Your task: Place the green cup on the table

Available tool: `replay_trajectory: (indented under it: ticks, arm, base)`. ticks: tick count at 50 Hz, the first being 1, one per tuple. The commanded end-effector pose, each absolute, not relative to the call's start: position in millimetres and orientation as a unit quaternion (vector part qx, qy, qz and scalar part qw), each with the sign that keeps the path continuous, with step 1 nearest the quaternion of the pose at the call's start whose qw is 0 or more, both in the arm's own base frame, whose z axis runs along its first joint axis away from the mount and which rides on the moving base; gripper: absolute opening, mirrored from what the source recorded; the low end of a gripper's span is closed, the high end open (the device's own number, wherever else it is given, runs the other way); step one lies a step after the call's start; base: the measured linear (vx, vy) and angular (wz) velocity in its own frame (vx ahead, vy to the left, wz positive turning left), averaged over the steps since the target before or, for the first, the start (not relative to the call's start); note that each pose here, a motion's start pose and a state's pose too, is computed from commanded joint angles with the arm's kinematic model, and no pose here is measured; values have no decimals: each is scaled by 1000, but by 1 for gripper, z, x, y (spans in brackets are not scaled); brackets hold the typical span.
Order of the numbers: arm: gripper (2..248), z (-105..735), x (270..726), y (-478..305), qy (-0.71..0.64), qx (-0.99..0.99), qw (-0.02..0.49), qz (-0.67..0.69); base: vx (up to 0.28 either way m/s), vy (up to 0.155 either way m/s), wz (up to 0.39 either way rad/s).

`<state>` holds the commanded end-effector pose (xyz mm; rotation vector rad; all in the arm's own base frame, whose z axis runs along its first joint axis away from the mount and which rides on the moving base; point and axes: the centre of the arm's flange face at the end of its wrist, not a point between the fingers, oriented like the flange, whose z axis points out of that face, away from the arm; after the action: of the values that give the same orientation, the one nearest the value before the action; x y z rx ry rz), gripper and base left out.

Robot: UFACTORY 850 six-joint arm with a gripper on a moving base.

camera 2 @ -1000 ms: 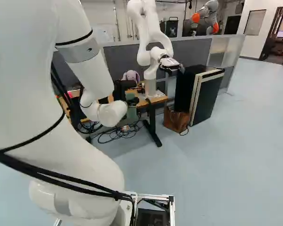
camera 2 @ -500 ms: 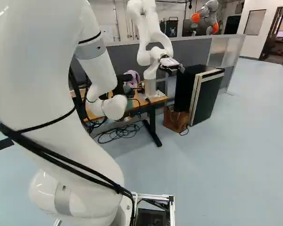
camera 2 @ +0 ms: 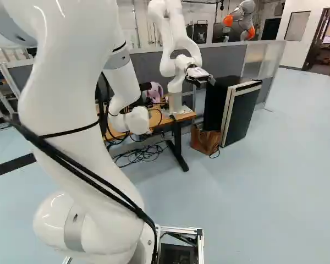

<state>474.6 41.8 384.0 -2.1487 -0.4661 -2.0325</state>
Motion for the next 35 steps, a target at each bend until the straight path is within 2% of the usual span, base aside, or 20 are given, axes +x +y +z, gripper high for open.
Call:
replay_trajectory:
  ticks: [35]
  arm:
    - [127,350,544,55,-178,-670,105,-713]
  base:
    - [0,0,0]
